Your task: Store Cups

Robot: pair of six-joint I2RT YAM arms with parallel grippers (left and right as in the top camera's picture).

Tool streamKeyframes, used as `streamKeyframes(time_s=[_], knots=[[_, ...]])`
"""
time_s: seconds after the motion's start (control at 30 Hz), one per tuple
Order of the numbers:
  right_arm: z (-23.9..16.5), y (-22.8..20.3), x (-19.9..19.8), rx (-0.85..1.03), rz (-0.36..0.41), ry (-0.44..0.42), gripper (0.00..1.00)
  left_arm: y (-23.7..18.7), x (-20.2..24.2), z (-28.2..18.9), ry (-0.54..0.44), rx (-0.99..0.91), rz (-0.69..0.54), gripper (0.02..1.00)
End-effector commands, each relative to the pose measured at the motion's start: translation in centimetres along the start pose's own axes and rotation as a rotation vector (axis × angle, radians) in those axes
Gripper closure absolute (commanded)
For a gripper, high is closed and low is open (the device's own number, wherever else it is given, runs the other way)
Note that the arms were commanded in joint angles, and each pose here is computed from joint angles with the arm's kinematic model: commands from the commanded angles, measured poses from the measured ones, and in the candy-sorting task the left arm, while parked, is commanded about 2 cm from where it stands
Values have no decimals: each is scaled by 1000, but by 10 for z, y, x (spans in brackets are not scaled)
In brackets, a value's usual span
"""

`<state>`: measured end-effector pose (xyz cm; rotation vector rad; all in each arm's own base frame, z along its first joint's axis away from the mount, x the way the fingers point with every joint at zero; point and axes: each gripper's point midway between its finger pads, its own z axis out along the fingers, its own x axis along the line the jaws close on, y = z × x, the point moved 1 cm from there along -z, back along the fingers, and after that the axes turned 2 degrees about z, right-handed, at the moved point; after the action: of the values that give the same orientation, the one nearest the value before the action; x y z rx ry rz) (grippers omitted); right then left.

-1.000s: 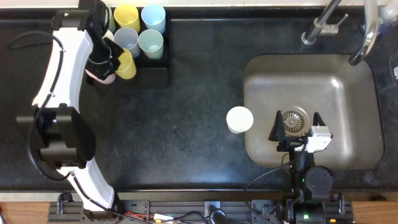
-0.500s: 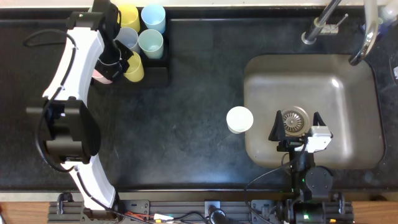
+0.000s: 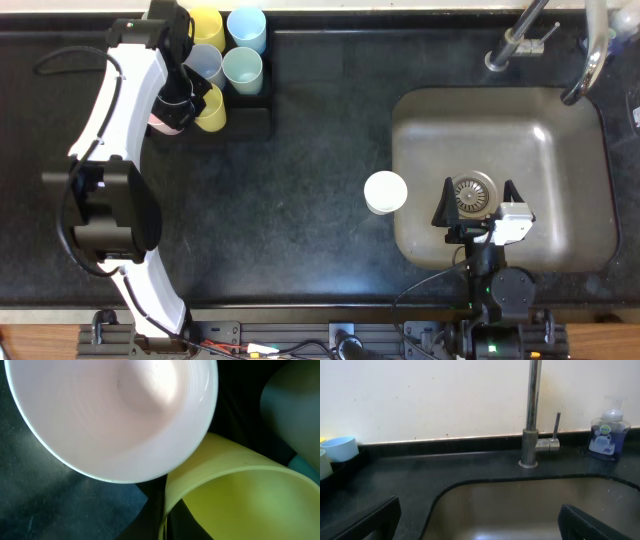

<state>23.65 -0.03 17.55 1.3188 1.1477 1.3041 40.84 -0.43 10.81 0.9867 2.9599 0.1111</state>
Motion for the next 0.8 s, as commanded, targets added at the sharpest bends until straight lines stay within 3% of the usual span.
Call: streamKeyframes(time_s=[0.03, 0.1, 0.13, 0.17, 0.2, 0.4, 0.53, 0.8], knots=[[0, -3, 0, 1, 5, 1, 3, 1, 5, 11, 41, -4, -54, 890], [0, -3, 0, 1, 5, 1, 5, 0, 7, 13, 47, 0, -54, 849], [0, -3, 0, 1, 5, 1, 3, -1, 7, 13, 49, 2, -54, 746], [0, -3, 0, 1, 5, 1, 3, -1, 7, 14, 50, 3, -54, 544], [0, -3, 0, 1, 5, 1, 5, -1, 8, 14, 53, 4, -53, 413], [0, -3, 0, 1, 5, 1, 5, -1, 8, 14, 53, 4, -53, 290], [0, -3, 0, 1, 5, 1, 5, -2, 8, 10, 43, 3, -53, 18], [0, -3, 0, 1, 5, 1, 3, -2, 8, -55, -97, -94, -44, 18]])
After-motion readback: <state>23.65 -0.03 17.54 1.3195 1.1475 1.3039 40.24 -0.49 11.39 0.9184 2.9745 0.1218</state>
